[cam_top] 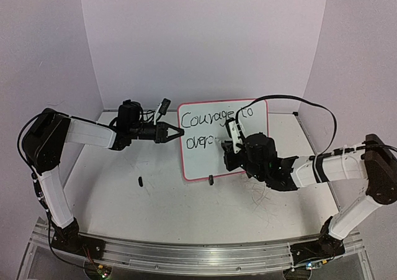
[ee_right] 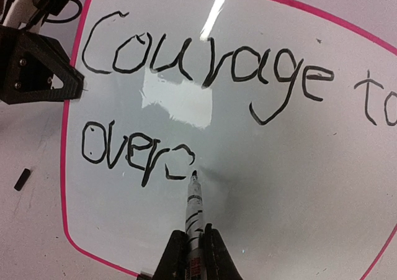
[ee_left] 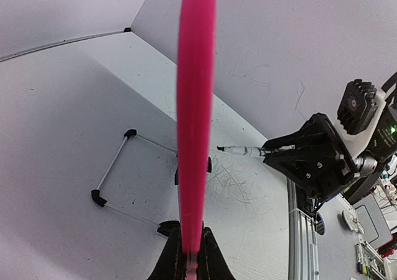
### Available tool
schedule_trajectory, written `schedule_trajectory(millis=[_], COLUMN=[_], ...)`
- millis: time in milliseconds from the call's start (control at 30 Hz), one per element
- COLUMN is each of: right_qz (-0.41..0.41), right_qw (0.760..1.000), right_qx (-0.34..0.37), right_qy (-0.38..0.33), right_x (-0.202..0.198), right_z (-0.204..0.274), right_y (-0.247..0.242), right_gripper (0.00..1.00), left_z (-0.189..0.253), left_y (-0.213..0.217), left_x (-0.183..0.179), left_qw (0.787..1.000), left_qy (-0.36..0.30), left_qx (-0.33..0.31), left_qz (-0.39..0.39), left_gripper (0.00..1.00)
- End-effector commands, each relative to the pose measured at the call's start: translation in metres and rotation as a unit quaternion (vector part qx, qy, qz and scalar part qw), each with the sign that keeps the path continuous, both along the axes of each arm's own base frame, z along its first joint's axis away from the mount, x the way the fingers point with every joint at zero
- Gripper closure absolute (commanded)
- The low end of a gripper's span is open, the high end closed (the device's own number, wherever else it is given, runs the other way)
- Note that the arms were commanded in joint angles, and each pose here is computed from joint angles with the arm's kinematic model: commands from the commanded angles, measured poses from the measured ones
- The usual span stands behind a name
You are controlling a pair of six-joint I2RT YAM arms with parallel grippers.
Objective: Write a sentence on the whiteboard
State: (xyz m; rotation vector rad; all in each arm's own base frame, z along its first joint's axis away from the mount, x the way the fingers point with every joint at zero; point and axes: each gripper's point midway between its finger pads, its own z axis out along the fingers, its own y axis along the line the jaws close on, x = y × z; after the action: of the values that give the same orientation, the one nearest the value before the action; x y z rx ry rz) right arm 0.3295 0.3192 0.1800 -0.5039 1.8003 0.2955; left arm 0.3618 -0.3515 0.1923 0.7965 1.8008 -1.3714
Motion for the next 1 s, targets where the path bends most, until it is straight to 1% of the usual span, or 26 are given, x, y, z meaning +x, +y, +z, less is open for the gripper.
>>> schedule_trajectory(millis=[0, 167, 700, 967], right_qz=[0.006, -0.001, -0.004, 0.005], right_qw=[0.999, 0.999, 1.000, 1.000], right_qx=[0.036, 0.031, 0.020, 0.018], right_qy=[-0.017, -0.019, -0.021, -0.006], right_x=[0.007, 0.016, 0.022, 0.018], right_z=[0.021, 0.018, 0.013, 0.003], right_y=[-0.003, -0.001, 0.004, 0.007], right_gripper=[1.00, 1.00, 1.00, 1.00], left_z=[0.025, 0.025, 0.025, 0.025], left_y=[-0.008, -0.008, -0.008, -0.009], left_x=[-0.012, -0.012, -0.012, -0.012], left_qw=[0.998, 0.999, 0.998, 0.998], left_qy=[-0.041, -0.041, -0.041, -0.041], left_qx=[-0.018, -0.017, -0.017, -0.017], left_qz=[-0.033, -0.032, -0.033, -0.034], left_gripper=[1.00, 1.00, 1.00, 1.00])
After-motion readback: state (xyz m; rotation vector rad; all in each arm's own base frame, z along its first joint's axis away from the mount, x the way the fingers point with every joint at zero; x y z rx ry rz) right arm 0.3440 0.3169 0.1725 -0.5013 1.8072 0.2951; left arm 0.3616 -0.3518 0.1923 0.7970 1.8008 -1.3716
